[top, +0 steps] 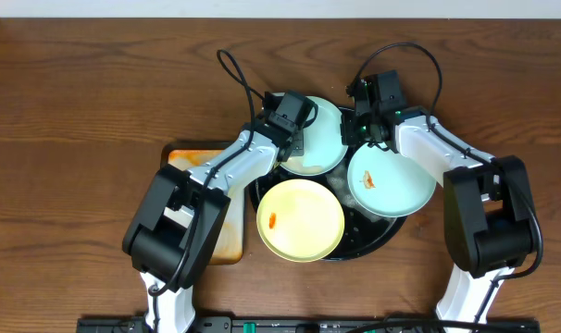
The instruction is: Clean dirty plates on tray and stack at the side
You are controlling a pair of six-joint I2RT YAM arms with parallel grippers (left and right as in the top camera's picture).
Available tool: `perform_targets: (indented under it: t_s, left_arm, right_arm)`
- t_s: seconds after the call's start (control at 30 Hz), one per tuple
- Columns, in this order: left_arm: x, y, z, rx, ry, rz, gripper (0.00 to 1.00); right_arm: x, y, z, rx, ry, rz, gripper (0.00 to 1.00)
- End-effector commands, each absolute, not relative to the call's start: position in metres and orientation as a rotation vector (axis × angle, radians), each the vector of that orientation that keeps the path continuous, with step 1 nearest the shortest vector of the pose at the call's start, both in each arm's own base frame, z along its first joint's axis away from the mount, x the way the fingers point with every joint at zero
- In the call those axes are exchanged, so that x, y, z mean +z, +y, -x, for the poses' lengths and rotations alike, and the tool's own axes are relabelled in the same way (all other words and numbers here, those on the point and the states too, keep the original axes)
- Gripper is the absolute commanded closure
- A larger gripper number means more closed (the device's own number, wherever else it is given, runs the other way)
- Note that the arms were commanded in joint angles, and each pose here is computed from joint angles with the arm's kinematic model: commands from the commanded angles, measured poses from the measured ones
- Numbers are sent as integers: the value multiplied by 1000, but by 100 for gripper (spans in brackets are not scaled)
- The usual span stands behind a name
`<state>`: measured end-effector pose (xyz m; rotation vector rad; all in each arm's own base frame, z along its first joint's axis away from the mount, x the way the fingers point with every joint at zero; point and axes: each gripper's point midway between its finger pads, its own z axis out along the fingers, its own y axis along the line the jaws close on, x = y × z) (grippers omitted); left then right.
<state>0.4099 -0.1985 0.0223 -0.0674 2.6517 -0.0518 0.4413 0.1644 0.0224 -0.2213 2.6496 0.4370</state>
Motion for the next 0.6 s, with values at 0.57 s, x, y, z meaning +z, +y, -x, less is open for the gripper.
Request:
perform_targets:
  t_s: [0.57]
  left_arm:
    - [60,-174,-415,106,2635,112,91]
  right_arm:
    - [18,141,-450,190,2647,165,99]
